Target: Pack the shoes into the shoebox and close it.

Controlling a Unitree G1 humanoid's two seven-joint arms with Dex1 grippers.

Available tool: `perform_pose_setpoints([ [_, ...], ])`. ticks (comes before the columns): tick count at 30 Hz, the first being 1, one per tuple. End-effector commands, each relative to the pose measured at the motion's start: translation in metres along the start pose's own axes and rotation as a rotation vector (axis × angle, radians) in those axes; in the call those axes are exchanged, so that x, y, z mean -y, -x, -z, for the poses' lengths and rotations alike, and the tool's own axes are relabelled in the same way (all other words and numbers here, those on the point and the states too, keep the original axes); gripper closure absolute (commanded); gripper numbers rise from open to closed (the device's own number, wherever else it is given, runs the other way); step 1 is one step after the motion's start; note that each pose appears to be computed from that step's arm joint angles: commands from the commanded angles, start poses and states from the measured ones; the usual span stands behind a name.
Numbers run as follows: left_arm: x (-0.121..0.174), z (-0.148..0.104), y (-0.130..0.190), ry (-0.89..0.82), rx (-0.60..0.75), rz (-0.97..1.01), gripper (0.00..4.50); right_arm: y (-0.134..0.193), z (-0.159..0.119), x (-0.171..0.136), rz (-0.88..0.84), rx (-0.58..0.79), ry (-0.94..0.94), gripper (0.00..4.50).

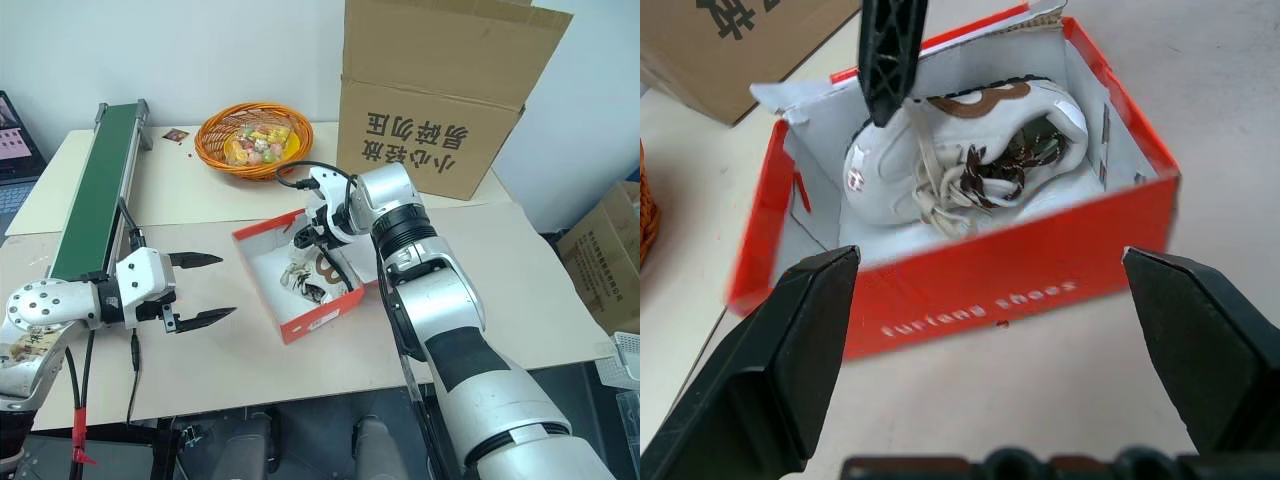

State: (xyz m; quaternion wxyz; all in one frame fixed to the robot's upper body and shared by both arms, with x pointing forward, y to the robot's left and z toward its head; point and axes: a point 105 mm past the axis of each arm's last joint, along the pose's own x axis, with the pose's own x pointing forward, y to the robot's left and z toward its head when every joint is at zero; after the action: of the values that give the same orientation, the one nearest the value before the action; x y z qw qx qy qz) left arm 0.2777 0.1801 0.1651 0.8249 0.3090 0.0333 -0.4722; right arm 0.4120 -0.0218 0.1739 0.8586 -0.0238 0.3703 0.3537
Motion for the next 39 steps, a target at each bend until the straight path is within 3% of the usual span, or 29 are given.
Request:
perform_pose_setpoints([
  [1,-0.005,-0.007,0.002,-0.039,0.017,-0.014,0.0,0.014,-0.024,-0.014,-0.031,0.084,0.019,0.81],
  [7,-0.01,-0.005,0.006,-0.008,0.017,-0.098,0.0,0.038,-0.052,-0.015,-0.04,0.255,-0.082,0.81],
  [11,-0.028,-0.002,0.014,0.099,0.055,-0.327,0.0,0.053,-0.065,-0.024,-0.096,0.446,-0.087,0.81],
  [16,-0.055,0.004,0.037,0.276,0.108,-0.731,0.0,0.067,-0.052,-0.049,-0.052,0.696,0.299,0.81],
  [19,-0.055,0.011,0.047,0.332,0.079,-0.854,0.0,0.067,-0.039,-0.058,-0.053,0.751,0.332,0.81],
  [20,-0.056,0.015,0.052,0.349,0.063,-0.908,0.0,0.066,-0.034,-0.055,-0.024,0.766,0.35,0.81],
  [21,-0.058,0.02,0.059,0.362,0.044,-0.959,0.0,0.065,-0.03,-0.052,0.006,0.773,0.382,0.3],
  [23,-0.061,0.032,0.074,0.38,0.003,-1.069,0.0,0.06,-0.02,-0.048,0.024,0.772,0.392,0.04],
  [31,-0.062,0.065,0.107,0.407,-0.126,-1.198,0.0,0.041,0.003,-0.061,-0.048,0.751,0.49,0.04],
  [39,-0.061,0.098,0.126,0.491,-0.247,-1.297,0.0,0.029,-0.003,-0.079,-0.049,0.775,0.565,0.04],
])
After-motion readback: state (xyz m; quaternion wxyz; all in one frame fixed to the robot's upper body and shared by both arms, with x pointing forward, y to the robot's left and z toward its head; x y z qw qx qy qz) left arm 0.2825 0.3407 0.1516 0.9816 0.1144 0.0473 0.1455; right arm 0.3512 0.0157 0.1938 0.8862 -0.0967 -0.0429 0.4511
